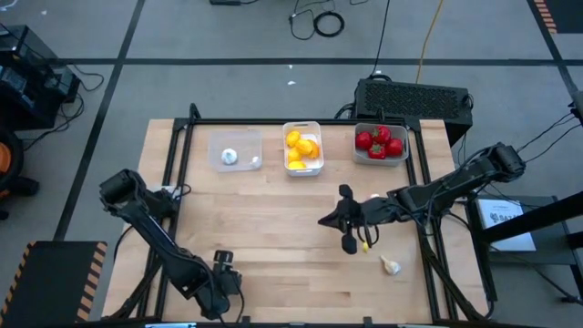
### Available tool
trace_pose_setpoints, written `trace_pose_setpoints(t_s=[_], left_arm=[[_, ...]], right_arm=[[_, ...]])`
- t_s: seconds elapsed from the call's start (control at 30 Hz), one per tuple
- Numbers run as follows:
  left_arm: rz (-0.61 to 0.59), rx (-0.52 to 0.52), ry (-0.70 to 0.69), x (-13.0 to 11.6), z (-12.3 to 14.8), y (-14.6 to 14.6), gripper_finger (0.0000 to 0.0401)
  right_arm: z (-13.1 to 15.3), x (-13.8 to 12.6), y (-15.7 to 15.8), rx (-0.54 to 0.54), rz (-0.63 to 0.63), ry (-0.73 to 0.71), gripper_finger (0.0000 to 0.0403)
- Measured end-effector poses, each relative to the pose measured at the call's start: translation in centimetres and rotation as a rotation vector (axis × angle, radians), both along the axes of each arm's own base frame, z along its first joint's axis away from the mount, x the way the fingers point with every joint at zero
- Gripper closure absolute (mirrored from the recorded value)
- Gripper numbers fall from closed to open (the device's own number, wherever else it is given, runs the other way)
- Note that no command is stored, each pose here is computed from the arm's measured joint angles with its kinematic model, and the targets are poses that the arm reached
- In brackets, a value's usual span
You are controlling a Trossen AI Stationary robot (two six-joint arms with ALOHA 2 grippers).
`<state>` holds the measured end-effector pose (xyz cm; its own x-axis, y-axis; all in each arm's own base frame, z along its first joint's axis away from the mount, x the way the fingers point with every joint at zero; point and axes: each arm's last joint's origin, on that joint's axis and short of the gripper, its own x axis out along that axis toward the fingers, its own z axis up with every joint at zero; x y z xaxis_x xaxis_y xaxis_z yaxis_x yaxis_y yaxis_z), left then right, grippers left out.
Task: Sort produce into baskets
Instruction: Put the white garlic into the transparent bin
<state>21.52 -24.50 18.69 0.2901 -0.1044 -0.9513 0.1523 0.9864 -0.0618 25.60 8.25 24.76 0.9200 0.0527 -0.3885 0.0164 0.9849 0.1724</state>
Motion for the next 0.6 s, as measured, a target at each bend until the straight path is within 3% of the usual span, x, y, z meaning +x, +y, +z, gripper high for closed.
trace_pose_setpoints(t_s=[0.2,0.6], left_arm=[[-0.011,0.015,0.059,0.2,-1.5,-0.3,0.0210],[0.001,0.021,0.077,0.6,-2.0,-0.1,0.0210]], right_arm=[[0.0,0.0,0.0,0.000,-0.001,0.004,0.0403],[0.0,0.0,0.0,-0.006,0.002,0.003,0.0403]])
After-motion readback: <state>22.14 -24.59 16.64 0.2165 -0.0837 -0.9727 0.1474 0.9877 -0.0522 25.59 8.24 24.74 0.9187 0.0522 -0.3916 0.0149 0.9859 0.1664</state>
